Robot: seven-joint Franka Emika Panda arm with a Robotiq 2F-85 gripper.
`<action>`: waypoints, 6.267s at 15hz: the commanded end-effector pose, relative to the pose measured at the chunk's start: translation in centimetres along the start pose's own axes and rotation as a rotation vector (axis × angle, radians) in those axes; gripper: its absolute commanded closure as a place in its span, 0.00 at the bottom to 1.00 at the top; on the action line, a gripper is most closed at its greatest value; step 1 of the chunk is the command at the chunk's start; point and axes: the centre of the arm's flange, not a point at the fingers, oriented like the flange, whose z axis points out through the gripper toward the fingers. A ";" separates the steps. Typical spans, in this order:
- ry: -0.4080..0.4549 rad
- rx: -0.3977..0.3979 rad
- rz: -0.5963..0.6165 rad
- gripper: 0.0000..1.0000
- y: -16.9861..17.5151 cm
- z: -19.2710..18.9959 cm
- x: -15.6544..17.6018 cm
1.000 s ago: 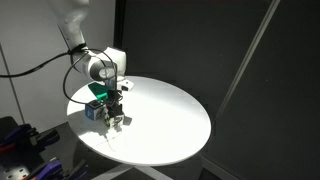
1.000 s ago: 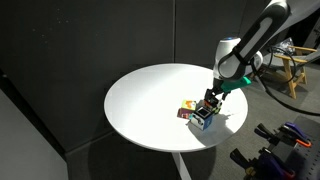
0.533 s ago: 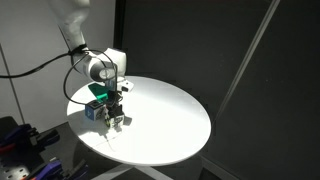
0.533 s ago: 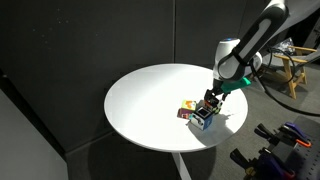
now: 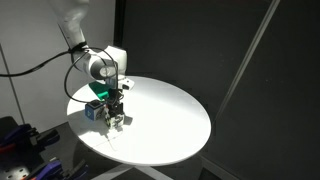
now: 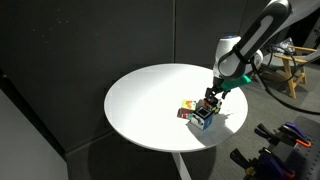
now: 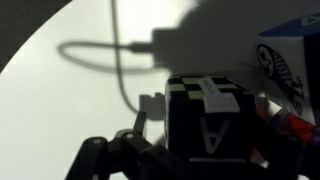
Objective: Move the black and white object to the right, then back to the left
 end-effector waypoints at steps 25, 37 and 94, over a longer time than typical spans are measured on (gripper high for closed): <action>-0.025 -0.047 -0.067 0.00 -2.1 -3.1 -0.3; -0.035 -0.079 -0.087 0.00 -2.0 -0.6 0.5; -0.055 -0.124 -0.853 0.95 5.4 -8.6 3.3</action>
